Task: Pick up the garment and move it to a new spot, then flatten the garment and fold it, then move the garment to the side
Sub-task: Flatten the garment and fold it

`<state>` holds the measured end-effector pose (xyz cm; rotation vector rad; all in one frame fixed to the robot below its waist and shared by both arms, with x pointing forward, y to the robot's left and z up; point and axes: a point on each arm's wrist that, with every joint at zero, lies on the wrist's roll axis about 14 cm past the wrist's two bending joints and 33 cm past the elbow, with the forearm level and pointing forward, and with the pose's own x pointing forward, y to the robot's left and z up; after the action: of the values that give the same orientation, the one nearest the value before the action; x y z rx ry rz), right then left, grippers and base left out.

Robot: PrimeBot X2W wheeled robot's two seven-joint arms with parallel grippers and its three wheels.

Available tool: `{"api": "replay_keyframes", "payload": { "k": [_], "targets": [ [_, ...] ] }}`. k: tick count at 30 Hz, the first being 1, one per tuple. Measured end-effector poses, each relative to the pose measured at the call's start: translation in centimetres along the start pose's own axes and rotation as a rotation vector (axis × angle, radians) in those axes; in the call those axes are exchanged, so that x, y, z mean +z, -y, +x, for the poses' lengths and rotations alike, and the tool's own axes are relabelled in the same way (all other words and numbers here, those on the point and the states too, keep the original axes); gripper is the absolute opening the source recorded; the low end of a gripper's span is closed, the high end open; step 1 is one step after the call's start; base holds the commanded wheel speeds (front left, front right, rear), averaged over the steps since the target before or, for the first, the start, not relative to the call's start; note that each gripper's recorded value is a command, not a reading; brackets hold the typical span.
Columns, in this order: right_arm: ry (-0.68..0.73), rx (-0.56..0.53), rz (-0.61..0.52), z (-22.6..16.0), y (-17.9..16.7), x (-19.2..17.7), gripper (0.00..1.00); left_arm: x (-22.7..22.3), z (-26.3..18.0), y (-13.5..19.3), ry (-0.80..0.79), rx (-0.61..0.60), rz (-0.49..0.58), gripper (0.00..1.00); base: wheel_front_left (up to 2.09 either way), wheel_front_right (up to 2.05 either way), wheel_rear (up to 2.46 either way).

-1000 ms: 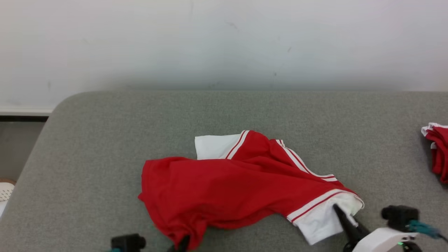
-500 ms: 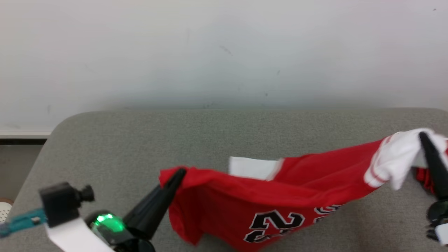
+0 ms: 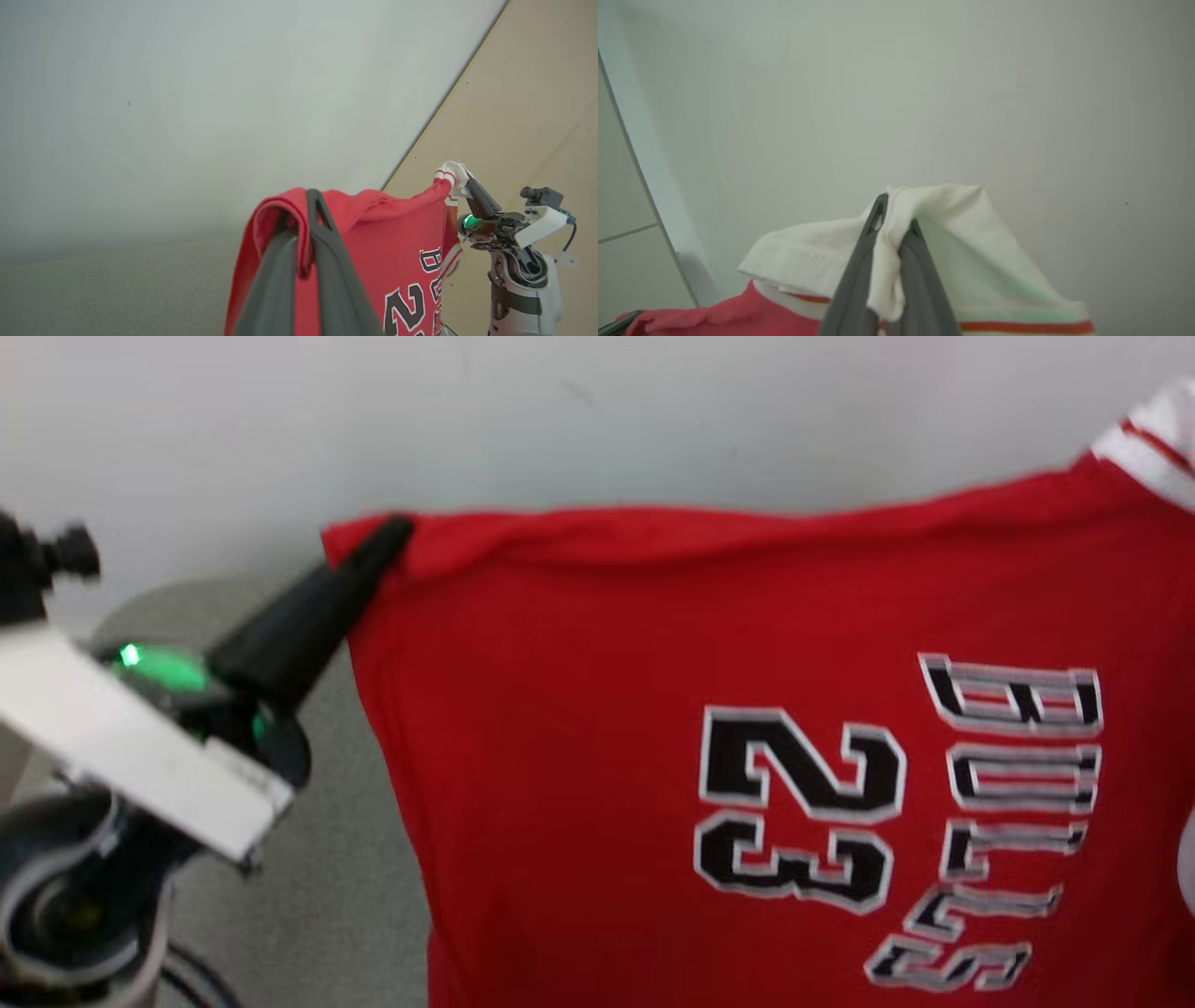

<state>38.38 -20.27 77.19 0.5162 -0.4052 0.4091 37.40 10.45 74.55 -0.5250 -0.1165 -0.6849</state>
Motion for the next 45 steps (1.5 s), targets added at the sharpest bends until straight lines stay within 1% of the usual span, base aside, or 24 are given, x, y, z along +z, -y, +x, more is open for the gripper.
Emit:
{"api": "replay_keyframes", "payload": {
  "k": [4, 6, 10, 12, 14, 16, 18, 20, 23, 25, 28, 30, 32, 34, 36, 39, 42, 45],
  "targets": [
    [-0.071, -0.047, -0.011, 4.8, 2.2, -2.3, 0.00, -1.0, 3.9, -4.9, -0.073, 0.074, 0.045, 0.00, 0.00, 0.00, 0.00],
    [-0.097, -0.062, -0.019, 7.5, 3.2, -3.6, 0.00, -1.6, 6.2, -7.3, -0.092, 0.102, 0.024, 0.00, 0.00, 0.00, 0.00],
    [-0.129, -0.090, -0.038, 13.1, 5.2, -6.5, 0.00, -1.5, 10.5, -12.7, -0.093, 0.185, 0.086, 0.00, 0.00, 0.00, 0.00],
    [-0.105, -0.098, -0.063, 15.8, 5.9, -6.9, 0.00, -0.5, 12.9, -15.0, -0.057, 0.217, 0.136, 0.00, 0.00, 0.00, 0.00],
    [-0.050, -0.111, -0.085, 18.4, 6.9, -6.7, 0.00, 1.4, 15.3, -16.7, 0.022, 0.228, 0.205, 0.00, 0.00, 0.00, 0.00],
    [0.005, -0.121, -0.077, 20.6, 8.1, -6.8, 0.00, 2.2, 17.5, -18.4, 0.075, 0.240, 0.262, 0.00, 0.00, 0.00, 0.00],
    [0.010, -0.133, -0.063, 22.3, 9.5, -8.5, 0.00, 1.7, 19.4, -19.9, 0.100, 0.238, 0.286, 0.00, 0.00, 0.00, 0.00],
    [-0.021, -0.153, -0.049, 23.1, 11.1, -11.4, 0.00, 0.2, 20.8, -21.7, 0.103, 0.251, 0.306, 0.00, 0.00, 0.00, 0.00],
    [-0.093, -0.193, -0.016, 23.0, 13.6, -16.3, 0.00, -4.4, 21.8, -24.5, 0.066, 0.268, 0.291, 0.00, 0.00, 0.00, 0.00],
    [-0.136, -0.219, 0.003, 22.1, 14.9, -19.1, 0.00, -7.3, 22.0, -25.5, 0.048, 0.269, 0.287, 0.00, 0.00, 0.00, 0.00],
    [-0.218, -0.276, 0.012, 18.5, 16.7, -23.2, 0.00, -11.8, 20.7, -26.3, 0.007, 0.279, 0.273, 0.00, 0.00, 0.00, 0.00],
    [-0.280, -0.290, 0.028, 15.8, 16.6, -25.6, 0.00, -14.9, 19.2, -25.8, -0.050, 0.266, 0.277, 0.00, 0.00, 0.00, 0.00],
    [-0.335, -0.297, 0.032, 12.7, 16.2, -27.4, 0.00, -17.4, 17.2, -25.3, -0.101, 0.263, 0.242, 0.00, 0.00, 0.00, 0.00],
    [-0.384, -0.322, 0.038, 9.2, 16.5, -28.2, 0.00, -19.4, 14.7, -25.2, -0.155, 0.271, 0.233, 0.00, 0.00, 0.00, 0.00],
    [-0.428, -0.359, 0.066, 5.5, 16.7, -28.9, 0.00, -21.3, 12.2, -25.0, -0.212, 0.283, 0.203, 0.00, 0.00, 0.00, 0.00],
    [-0.508, -0.395, 0.061, 0.4, 16.4, -29.2, 0.00, -23.5, 8.5, -23.9, -0.277, 0.297, 0.164, 0.00, 0.00, 0.00, 0.00],
    [-0.599, -0.422, 0.066, -4.6, 15.2, -29.1, 0.00, -25.4, 4.6, -22.2, -0.345, 0.313, 0.112, 0.00, 0.00, 0.00, 0.00],
    [-0.696, -0.423, 0.087, -9.0, 13.0, -28.8, 0.00, -26.1, 1.4, -20.0, -0.391, 0.320, 0.085, 0.00, 0.00, 0.00, 0.00]
  ]
}}
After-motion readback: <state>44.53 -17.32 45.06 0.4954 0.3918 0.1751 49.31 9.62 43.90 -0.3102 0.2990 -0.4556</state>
